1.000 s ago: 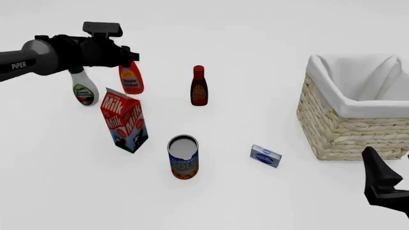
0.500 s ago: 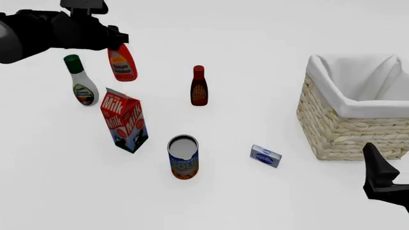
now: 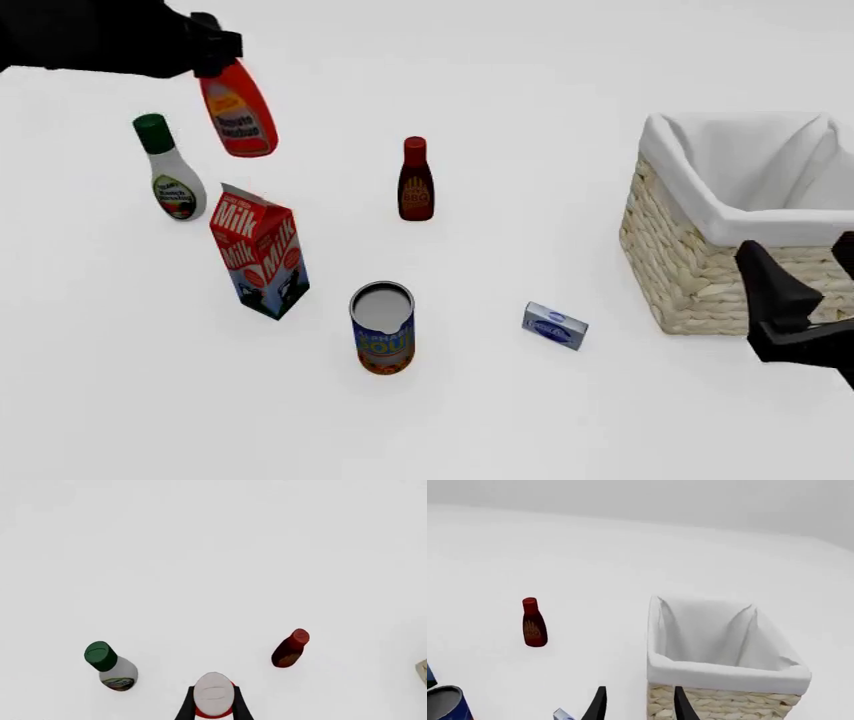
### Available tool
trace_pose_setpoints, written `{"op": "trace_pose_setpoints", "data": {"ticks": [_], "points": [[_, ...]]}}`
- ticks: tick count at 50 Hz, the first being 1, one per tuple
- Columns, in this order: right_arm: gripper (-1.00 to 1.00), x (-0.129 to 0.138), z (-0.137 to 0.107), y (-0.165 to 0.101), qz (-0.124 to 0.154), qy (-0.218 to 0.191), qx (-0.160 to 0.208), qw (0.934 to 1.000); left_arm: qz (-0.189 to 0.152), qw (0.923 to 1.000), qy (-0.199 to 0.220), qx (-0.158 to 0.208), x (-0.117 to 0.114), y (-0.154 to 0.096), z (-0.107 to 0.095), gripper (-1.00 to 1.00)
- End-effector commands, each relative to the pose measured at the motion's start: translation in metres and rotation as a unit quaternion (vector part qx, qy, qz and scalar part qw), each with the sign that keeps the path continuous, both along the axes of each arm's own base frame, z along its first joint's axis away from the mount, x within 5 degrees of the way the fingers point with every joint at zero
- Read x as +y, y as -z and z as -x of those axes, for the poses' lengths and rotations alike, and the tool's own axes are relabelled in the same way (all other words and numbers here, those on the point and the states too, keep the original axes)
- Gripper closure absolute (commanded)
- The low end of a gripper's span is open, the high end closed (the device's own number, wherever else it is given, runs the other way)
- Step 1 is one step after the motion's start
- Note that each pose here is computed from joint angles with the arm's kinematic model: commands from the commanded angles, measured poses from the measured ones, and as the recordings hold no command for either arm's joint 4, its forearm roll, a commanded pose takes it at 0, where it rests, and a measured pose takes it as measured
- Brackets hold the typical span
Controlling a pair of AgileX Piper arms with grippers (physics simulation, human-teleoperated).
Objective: Pick the ketchup and place it in the basket.
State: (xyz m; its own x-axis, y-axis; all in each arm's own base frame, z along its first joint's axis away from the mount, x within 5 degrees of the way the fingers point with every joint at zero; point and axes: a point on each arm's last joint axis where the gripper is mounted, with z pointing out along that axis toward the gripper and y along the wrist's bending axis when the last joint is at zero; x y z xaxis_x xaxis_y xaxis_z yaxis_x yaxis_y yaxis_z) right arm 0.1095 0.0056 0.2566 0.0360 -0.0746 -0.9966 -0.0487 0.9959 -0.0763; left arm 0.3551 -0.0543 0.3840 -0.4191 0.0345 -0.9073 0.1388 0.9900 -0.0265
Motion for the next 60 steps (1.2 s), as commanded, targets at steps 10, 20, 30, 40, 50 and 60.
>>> {"op": "trace_pose_setpoints", "data": {"ticks": [10,20,30,40,50,60], "points": [[-1.0,0.035,-0.014,-0.052,0.013,-0.132,-0.035,0.9905,0.008,0.9983,0.058,-0.003,-0.026,-0.041,0.069,1.0],[-1.0,0.055,-0.016,-0.07,0.012,-0.196,-0.035,0.9798,-0.005,0.9955,0.095,0.004,-0.037,-0.052,0.094,1.0],[-1.0,0.075,-0.019,-0.088,-0.009,-0.25,-0.031,0.9676,-0.01,0.9924,0.122,0.004,-0.045,-0.066,0.113,1.0],[-1.0,0.095,-0.019,-0.102,-0.027,-0.304,-0.028,0.9519,-0.007,0.9899,0.141,0.009,-0.052,-0.07,0.123,1.0],[-1.0,0.112,-0.026,-0.111,-0.019,-0.326,-0.022,0.9449,-0.009,0.988,0.153,0.014,-0.058,-0.065,0.126,1.0],[-1.0,0.133,-0.037,-0.108,-0.02,-0.347,-0.004,0.9378,-0.014,0.9836,0.178,0.024,-0.069,-0.061,0.132,1.0]]}}
